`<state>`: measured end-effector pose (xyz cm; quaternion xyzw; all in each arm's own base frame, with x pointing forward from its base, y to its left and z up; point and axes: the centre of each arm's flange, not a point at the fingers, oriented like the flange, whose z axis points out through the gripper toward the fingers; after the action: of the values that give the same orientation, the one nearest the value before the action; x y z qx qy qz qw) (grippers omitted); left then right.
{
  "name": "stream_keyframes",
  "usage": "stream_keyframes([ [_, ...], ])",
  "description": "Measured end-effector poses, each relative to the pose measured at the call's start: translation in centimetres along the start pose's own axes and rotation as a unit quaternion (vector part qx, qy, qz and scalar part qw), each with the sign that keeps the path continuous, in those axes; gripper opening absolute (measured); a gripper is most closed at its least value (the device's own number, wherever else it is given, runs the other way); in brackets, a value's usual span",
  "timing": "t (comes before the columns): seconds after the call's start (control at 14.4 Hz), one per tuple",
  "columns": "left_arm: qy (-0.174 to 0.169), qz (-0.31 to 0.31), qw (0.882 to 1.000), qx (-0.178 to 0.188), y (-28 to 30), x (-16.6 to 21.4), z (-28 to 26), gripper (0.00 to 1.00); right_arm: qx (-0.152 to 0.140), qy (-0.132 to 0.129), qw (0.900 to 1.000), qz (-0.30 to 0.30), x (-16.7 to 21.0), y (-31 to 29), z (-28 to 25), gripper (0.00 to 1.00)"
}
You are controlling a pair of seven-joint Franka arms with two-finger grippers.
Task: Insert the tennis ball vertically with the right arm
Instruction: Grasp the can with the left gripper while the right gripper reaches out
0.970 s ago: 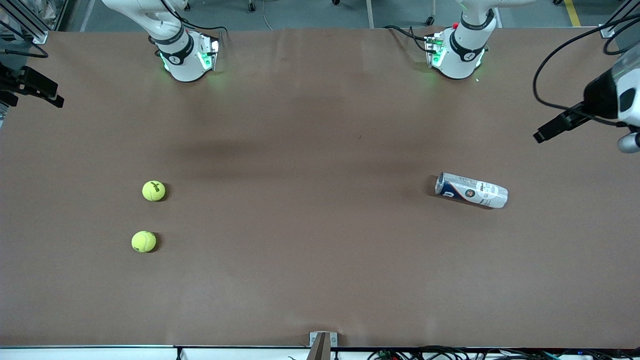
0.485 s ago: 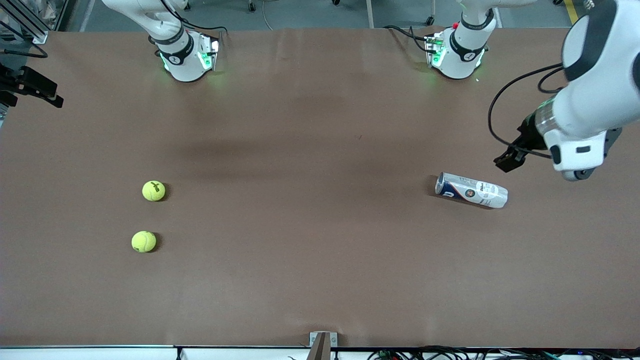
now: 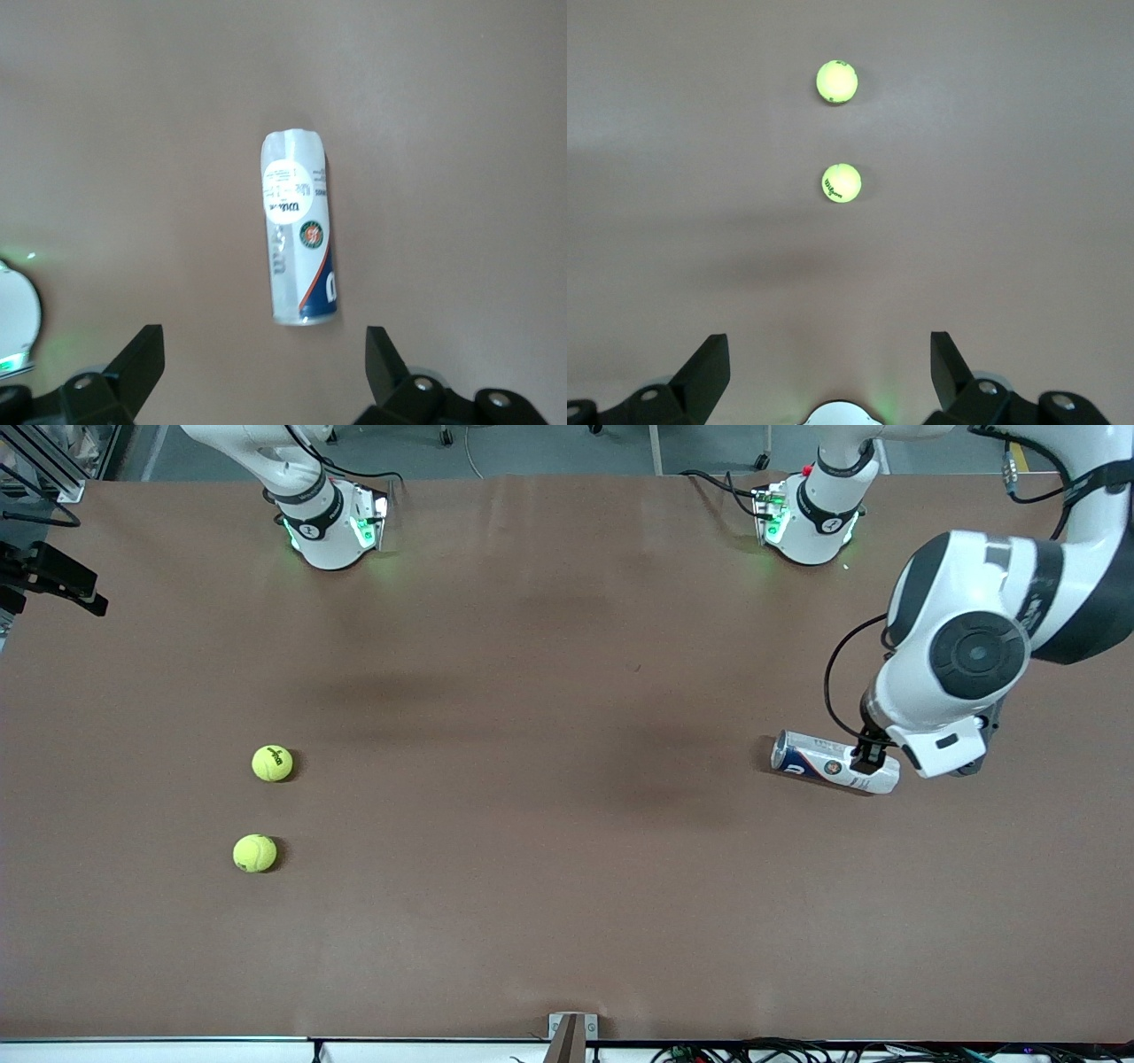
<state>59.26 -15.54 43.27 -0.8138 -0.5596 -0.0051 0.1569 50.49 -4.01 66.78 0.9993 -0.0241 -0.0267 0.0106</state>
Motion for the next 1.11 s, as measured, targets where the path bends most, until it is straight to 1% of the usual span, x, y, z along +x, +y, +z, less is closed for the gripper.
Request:
stream_keyframes([
  [0.21, 0.031, -0.035, 0.999, -0.019, 0.6, -0.9, 4.6, 1.0, -0.012, -0.001, 1.0, 0.004, 1.0, 0.5, 0.9, 1.0],
  [0.35, 0.049, -0.044, 0.997, -0.032, 0.5, -1.4, 7.6, 1.0, -0.015, -0.004, 1.0, 0.004, 1.8, 0.6, 1.6, 1.0],
  [0.55, 0.061, -0.061, 0.994, -0.06, -0.2, -1.0, 11.5, 1.0, -0.016, -0.002, 1.0, 0.004, 2.4, 0.6, 2.1, 1.0],
  [0.69, 0.063, -0.068, 0.992, -0.08, -0.8, 0.1, 13.5, 1.0, -0.016, -0.005, 1.0, 0.004, 2.8, 0.5, 2.5, 1.0],
  [0.83, 0.056, -0.074, 0.991, -0.1, -1.4, 1.3, 15.3, 1.0, -0.017, -0.012, 1.0, 0.003, 3.5, 0.5, 3.5, 1.0],
  [0.97, 0.045, -0.079, 0.99, -0.112, -1.9, 2.1, 16.7, 1.0, -0.017, -0.008, 1.0, 0.003, 4.2, 0.5, 4.1, 1.0],
  [1.11, 0.039, -0.08, 0.989, -0.115, -2.2, 2.1, 17.6, 1.0, -0.017, -0.003, 1.0, 0.003, 4.6, 0.5, 4.2, 1.0],
])
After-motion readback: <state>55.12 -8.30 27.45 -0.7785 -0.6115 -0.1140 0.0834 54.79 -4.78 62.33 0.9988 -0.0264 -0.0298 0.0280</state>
